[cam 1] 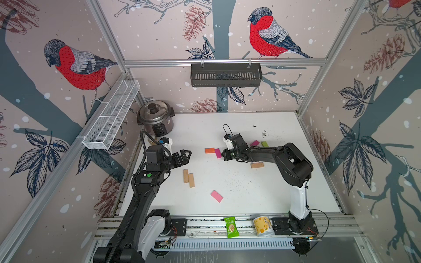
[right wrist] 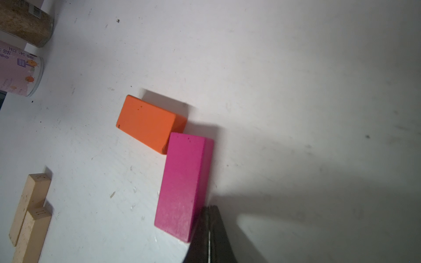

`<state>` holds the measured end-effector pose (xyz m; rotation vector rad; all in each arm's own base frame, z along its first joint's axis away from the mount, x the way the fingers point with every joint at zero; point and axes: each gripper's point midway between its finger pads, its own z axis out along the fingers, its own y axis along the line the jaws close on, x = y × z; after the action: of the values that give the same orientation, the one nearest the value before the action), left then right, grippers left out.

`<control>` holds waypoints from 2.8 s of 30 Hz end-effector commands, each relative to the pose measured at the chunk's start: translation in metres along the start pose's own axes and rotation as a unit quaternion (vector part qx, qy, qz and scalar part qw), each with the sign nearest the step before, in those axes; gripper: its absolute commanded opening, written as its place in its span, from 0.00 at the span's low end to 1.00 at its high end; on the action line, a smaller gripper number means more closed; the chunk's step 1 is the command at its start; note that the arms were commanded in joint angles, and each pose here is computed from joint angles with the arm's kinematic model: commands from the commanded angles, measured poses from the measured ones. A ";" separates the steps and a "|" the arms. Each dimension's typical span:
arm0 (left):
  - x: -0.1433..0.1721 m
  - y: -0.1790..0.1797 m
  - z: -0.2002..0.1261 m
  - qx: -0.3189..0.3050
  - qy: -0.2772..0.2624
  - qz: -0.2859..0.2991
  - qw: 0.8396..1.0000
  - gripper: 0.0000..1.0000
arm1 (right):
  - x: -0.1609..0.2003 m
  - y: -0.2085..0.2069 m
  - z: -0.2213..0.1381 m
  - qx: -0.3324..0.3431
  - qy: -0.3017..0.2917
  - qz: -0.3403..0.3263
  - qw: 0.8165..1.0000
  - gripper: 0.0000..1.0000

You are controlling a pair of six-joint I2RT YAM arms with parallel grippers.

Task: Assemble the letter p with building blocks
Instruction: Assemble the building block at the center of the board.

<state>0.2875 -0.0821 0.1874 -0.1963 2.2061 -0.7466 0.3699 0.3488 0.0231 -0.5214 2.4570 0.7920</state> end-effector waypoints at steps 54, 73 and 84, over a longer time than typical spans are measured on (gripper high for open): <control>-0.006 -0.007 -0.001 0.017 -0.011 0.012 1.000 0.97 | 0.014 -0.036 0.022 0.057 0.038 0.029 0.997 0.16; -0.008 -0.008 -0.004 0.014 -0.020 0.013 1.000 0.97 | 0.040 0.006 -0.022 0.059 0.030 0.013 0.998 0.18; -0.008 -0.006 -0.004 0.011 -0.019 0.013 1.000 0.97 | 0.051 0.013 -0.002 0.062 0.049 0.006 0.997 0.22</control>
<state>0.2860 -0.0820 0.1930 -0.1869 2.1856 -0.7457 0.3310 0.3593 0.0231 -0.5188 2.4845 0.7028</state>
